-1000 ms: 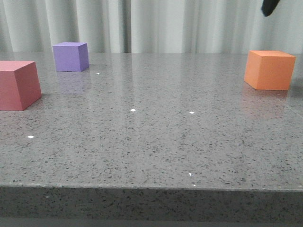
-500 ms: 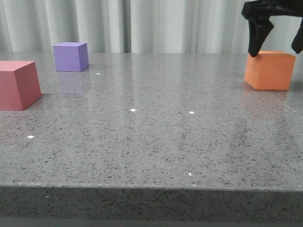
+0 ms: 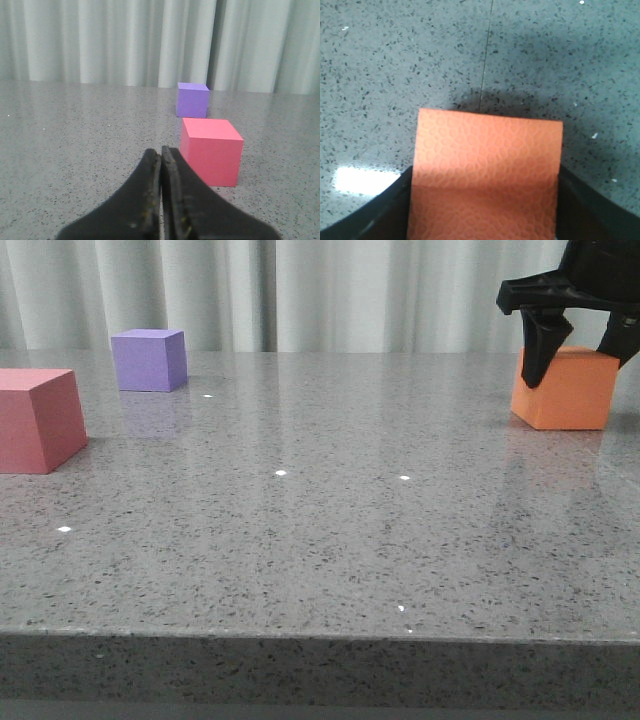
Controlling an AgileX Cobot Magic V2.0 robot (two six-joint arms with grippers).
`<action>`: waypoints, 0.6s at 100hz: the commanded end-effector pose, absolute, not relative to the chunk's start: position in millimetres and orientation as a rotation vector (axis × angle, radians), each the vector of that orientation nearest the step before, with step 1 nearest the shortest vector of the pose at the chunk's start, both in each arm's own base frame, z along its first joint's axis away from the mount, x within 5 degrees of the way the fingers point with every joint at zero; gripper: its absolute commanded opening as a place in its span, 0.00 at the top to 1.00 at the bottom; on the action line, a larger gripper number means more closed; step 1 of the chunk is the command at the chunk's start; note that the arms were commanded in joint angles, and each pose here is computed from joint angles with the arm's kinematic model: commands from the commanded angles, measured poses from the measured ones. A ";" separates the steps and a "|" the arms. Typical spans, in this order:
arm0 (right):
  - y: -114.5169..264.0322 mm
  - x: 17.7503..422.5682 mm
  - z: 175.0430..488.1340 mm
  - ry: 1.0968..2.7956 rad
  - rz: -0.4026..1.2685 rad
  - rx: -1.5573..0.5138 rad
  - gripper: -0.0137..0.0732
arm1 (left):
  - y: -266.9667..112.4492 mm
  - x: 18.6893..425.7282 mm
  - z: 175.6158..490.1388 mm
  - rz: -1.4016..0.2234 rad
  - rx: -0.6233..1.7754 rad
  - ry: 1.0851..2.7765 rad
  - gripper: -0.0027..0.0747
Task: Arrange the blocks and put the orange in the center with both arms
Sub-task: 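Lower the right gripper over the orange cube and close on it, then lift the orange cube and carry it toward the table's middle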
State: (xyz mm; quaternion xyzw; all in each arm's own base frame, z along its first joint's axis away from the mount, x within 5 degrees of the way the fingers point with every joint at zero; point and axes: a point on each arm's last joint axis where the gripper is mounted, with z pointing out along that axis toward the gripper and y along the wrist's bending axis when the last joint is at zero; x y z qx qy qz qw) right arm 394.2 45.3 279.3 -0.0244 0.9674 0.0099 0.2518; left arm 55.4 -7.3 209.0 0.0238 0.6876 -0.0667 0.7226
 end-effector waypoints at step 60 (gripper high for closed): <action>163.9 372.9 385.3 2.351 0.136 0.014 0.46 | -5.9 54.8 202.2 -0.146 0.033 1.460 0.99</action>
